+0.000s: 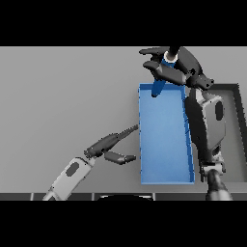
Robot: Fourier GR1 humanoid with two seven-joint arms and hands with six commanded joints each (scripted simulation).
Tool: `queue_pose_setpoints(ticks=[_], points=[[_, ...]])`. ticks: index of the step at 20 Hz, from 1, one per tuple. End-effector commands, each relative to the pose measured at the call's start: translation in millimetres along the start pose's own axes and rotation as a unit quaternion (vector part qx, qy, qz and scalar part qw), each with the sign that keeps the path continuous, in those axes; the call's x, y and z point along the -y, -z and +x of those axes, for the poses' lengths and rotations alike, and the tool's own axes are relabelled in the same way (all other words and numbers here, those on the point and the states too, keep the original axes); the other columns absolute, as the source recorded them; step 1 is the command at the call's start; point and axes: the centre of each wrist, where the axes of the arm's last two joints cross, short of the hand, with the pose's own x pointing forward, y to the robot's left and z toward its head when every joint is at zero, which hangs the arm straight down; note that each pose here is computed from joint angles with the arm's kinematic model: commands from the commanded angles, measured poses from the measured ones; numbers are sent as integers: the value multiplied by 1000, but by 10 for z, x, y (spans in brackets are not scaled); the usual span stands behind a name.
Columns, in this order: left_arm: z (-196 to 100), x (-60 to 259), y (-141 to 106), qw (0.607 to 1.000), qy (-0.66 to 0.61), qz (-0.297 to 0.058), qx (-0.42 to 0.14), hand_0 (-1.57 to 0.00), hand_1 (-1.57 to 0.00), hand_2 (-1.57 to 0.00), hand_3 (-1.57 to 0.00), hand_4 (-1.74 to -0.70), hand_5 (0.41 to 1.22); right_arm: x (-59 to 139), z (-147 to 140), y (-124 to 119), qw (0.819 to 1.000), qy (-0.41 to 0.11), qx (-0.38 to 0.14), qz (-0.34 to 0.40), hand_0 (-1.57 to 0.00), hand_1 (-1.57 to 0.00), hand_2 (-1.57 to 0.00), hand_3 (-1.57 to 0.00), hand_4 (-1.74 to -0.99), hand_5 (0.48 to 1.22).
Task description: Pick up the blue pipe and place it into the blue bin.
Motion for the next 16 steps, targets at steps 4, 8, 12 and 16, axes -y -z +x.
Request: queue_pose_setpoints(ticks=[4, 8, 12, 16], points=[[4, -53, -41, 1000, 2, 10, -6, 1, 1, 1, 1, -827, 463, 408, -374, -208, 993, 21, -70, -89, -1571, -1571, -1571, -1571, -1499, 1221], [27, -78, -31, 1000, 7, 11, -4, 1, 1, 1, 1, -828, 463, 570, -787, -533, 979, 45, -143, -139, -1571, -1571, -1571, -1571, -1499, 1221], [-29, -60, -57, 1000, 8, 7, -7, 1, 1, 1, 1, -828, 469, 557, -1175, -854, 951, 62, -230, -200, -1571, -1571, -1571, -1571, -1499, 1221], [-8, -52, -70, 1000, 9, 5, -5, 1, 1, 1, 1, -826, 470, 524, -1480, -1099, 919, 64, -310, -233, -1571, -1571, -1571, -1080, -1586, 1221]])
